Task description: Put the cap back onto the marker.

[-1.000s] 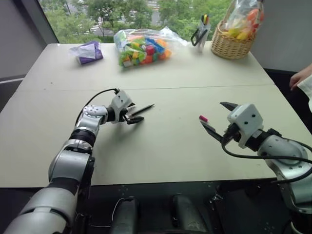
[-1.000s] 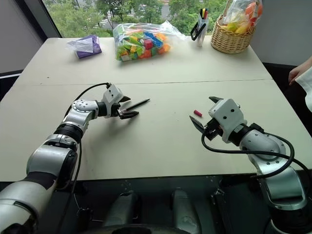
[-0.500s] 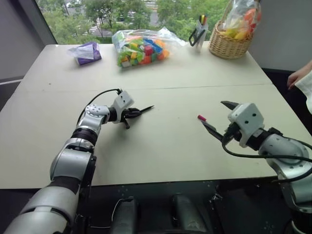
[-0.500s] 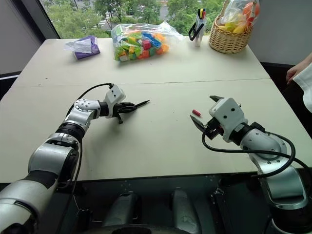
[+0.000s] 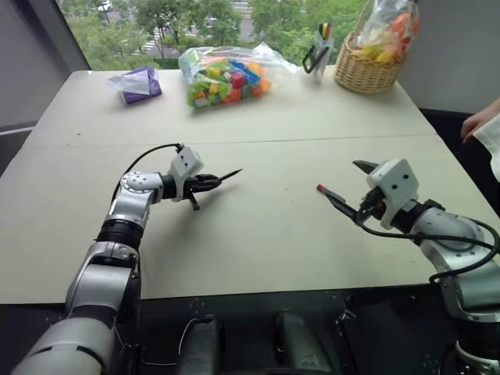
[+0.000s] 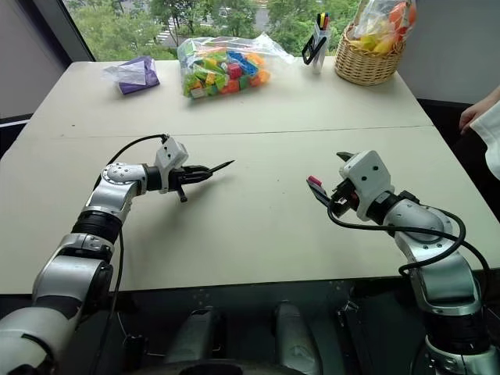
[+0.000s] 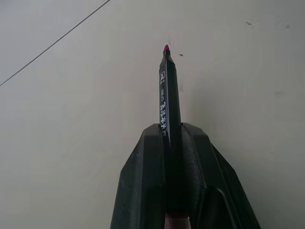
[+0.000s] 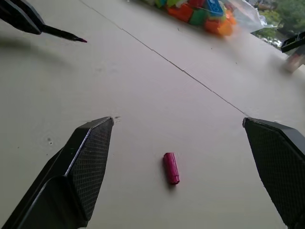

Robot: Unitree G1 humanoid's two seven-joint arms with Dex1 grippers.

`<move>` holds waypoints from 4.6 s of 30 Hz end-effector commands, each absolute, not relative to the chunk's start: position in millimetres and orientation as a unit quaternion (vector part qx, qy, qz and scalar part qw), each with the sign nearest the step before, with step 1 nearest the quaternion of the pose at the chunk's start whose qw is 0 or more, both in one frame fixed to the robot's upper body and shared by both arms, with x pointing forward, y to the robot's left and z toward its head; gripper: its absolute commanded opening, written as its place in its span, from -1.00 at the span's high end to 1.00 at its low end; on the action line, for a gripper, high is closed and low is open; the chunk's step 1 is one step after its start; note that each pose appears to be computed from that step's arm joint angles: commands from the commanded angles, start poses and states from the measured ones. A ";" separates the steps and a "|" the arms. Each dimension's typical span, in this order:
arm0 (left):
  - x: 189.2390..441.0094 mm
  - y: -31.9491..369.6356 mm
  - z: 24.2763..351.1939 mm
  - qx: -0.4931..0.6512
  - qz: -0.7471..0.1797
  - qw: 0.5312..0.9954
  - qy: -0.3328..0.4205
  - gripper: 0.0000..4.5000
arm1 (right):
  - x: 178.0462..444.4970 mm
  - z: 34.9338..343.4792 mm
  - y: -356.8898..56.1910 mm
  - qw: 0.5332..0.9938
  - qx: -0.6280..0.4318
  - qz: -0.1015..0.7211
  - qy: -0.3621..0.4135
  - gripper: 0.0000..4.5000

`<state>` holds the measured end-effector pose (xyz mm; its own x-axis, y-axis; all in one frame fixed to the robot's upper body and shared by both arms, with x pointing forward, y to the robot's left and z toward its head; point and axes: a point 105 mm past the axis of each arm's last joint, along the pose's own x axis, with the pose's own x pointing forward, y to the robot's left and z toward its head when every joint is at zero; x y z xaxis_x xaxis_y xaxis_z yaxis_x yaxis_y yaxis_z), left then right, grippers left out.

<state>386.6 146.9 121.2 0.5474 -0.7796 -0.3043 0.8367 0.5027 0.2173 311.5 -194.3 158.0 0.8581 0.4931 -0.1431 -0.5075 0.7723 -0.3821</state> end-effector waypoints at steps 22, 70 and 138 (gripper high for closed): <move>335.3 146.7 168.8 0.169 -0.459 0.871 0.046 0.99 | 368.9 103.7 -214.3 0.943 -0.105 0.305 0.077 -1.00; 339.3 140.6 170.3 0.181 -0.458 0.870 0.033 1.00 | 365.9 72.0 -219.8 0.931 -0.097 0.325 0.134 0.86; 330.9 81.9 161.5 0.264 -0.623 0.736 0.001 1.00 | 322.7 186.3 -98.4 0.744 -0.393 0.540 0.037 0.97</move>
<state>335.3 87.7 154.4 0.2385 -0.9093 -0.3409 0.9301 0.1130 0.3495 326.3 -108.8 168.5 0.4217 0.7407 -0.5230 -0.8546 0.1319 -0.5023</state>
